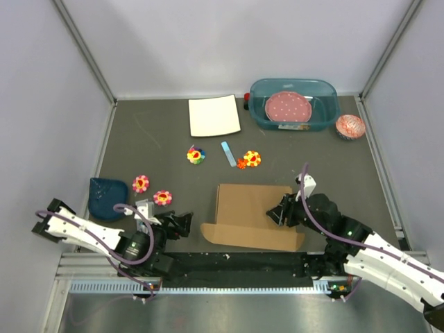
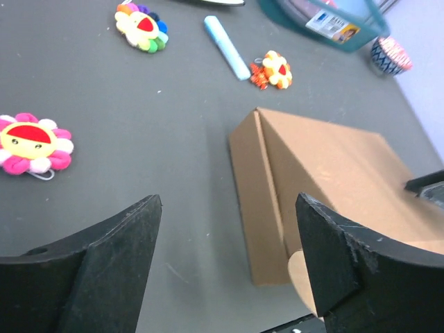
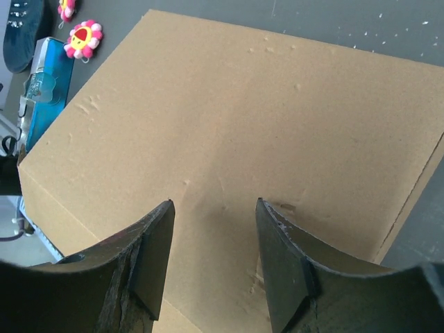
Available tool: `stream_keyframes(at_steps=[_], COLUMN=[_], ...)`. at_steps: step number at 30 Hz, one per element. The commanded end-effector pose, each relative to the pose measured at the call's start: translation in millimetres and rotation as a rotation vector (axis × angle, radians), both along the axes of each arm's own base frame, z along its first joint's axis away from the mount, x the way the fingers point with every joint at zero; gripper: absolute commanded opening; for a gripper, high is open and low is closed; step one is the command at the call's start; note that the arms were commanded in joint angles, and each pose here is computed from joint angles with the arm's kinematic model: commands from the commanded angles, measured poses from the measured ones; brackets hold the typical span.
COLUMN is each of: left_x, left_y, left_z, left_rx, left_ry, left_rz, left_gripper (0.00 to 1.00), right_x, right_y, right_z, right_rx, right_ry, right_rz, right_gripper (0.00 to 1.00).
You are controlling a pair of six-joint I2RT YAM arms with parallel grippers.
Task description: Fold the paper box
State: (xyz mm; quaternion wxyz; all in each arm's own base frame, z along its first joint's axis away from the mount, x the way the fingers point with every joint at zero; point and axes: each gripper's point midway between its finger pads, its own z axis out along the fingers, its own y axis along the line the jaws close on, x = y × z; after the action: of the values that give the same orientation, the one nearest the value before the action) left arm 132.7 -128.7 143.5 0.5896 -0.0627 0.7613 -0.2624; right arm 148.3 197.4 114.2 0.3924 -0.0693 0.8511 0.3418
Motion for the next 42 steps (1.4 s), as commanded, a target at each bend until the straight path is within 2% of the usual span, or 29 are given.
stream_keyframes(at_steps=[1, 2, 3, 9, 11, 12, 13, 15, 16, 18, 22, 28, 36, 42], left_x=[0.9, -5.0, -6.0, -11.7, -12.6, -14.1, -11.8, 2.7, -1.2, 9.7, 14.8, 10.3, -5.1, -13.7], left_y=[-13.1, -28.4, -29.7, -44.8, -53.0, -57.0, -69.9, -73.8, -91.9, -90.9, -96.6, -115.9, -132.7, -140.8], left_z=[30.6, 34.7, 31.5, 18.1, 13.2, 8.6, 15.9, 9.5, 8.0, 7.3, 19.2, 26.8, -2.1, -15.5], left_rx=[-0.167, -0.221, -0.105, -0.067, -0.023, 0.075, 0.008, 0.112, 0.060, 0.037, 0.000, -0.078, -0.033, -0.047], left_ry=[-0.034, -0.004, -0.040, -0.028, -0.029, -0.041, -0.014, -0.022, 0.028, 0.054, 0.039, 0.083, 0.233, 0.280], left_rz=[0.010, 0.001, -0.023, -0.042, -0.048, -0.081, -0.068, -0.062, -0.132, -0.101, -0.115, -0.226, -0.322, -0.362], left_gripper=[0.86, 0.87, 0.88, 0.99, 0.99, 0.99, 0.99, 0.99, 0.99, 0.99, 0.99, 0.99, 0.99, 0.95], right_x=[-13.2, -10.9, -9.8, -1.8, 0.6, 1.3, 1.8, 3.5, 3.7, 4.5, 4.5, 6.1, 8.9, 10.1], right_y=[1.3, 0.7, 0.8, 0.4, 0.4, -0.3, -0.6, -1.0, -1.0, -1.1, -1.4, -4.2, -3.0, -1.0], right_z=[-10.0, -4.9, -0.8, 24.4, 30.6, 31.3, 32.3, 36.1, 36.8, 40.6, 41.1, 35.7, 32.7, 34.6], right_rx=[0.018, 0.026, 0.033, 0.024, 0.027, 0.023, 0.022, 0.020, 0.018, 0.014, 0.004, -0.016, -0.028, -0.029], right_ry=[0.066, 0.053, 0.044, -0.004, -0.019, -0.022, -0.025, -0.034, -0.036, -0.044, -0.039, -0.030, -0.021, -0.024], right_rz=[0.021, 0.010, 0.006, -0.006, -0.011, -0.014, -0.016, -0.020, -0.021, -0.018, -0.017, -0.032, -0.042, -0.037], right_gripper=[0.51, 0.52, 0.52, 0.54, 0.54, 0.55, 0.55, 0.55, 0.56, 0.56, 0.56, 0.59, 0.59, 0.60])
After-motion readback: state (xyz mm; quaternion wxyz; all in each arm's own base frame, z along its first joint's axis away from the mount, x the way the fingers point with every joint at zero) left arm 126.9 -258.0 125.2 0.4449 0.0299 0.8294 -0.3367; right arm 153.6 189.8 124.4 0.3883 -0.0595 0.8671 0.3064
